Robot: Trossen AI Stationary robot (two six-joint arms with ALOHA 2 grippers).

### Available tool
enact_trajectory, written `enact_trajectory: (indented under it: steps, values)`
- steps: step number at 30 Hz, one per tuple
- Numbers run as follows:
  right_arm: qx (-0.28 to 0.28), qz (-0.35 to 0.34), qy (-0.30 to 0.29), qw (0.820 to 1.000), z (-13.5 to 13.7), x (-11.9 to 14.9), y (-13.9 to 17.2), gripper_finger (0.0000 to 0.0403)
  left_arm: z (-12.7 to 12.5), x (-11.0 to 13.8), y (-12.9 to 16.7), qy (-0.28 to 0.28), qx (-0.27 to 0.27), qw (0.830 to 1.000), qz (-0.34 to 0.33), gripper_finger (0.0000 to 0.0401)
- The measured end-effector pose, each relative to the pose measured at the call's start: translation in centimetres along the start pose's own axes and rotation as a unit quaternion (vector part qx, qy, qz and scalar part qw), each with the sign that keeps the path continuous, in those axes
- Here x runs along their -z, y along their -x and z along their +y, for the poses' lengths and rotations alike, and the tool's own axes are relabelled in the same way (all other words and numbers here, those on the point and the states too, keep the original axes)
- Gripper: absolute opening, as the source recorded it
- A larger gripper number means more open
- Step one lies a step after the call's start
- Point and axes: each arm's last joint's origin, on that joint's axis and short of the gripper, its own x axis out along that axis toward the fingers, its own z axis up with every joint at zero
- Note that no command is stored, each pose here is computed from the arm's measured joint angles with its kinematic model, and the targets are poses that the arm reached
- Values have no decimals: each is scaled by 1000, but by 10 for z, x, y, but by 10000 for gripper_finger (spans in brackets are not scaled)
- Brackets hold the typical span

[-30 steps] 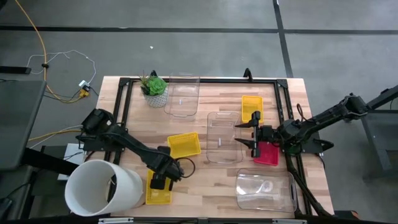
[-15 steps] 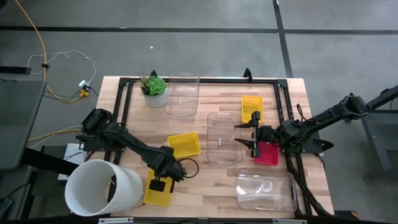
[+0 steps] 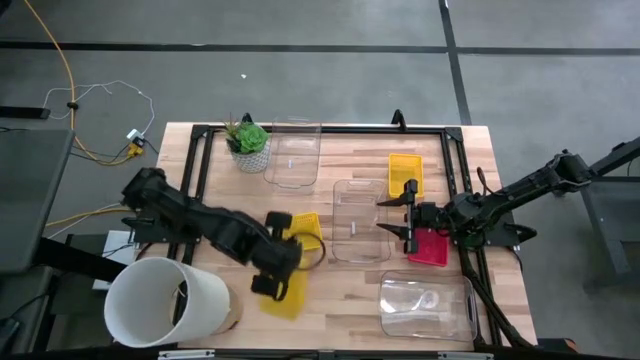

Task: Stack baskets by color
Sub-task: Stack the bottom yellow bin on the middle yellow bin

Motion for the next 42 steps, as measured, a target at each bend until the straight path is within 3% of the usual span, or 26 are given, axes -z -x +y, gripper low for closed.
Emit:
enact_trajectory:
  steps: [4, 7, 11, 16, 22, 29, 33, 35, 42]
  values:
    - [0, 2, 1, 1000, 0, 0, 0, 222, 25, 5, 17, 106, -107, 987, -57, 0]
    - [0, 2, 1, 1000, 0, 0, 0, 222, 38, 14, 21, 204, -178, 958, -97, 0]
    - [0, 3, 1, 1000, 0, 1, 0, 222, 42, 30, 13, 302, -220, 915, -153, 0]
    - [-1, 3, -2, 1000, 0, 1, 0, 222, 30, 64, -15, 396, -228, 868, -192, 0]
    - [0, 2, -3, 1000, 0, 0, 0, 222, 9, 109, -45, 510, -201, 812, -202, 0]
    - [3, 1, -4, 1000, 0, 0, 0, 222, -6, 124, -70, 602, -156, 746, -240, 0]
    - [26, 6, -8, 1000, -1, 0, 0, 222, -14, 121, -84, 611, -134, 734, -266, 0]
    - [31, 7, -11, 999, -2, 1, 0, 222, -16, 123, -92, 605, -145, 740, -257, 0]
    - [35, 9, -12, 999, -2, 1, 0, 222, -26, 126, -114, 614, -171, 728, -253, 0]
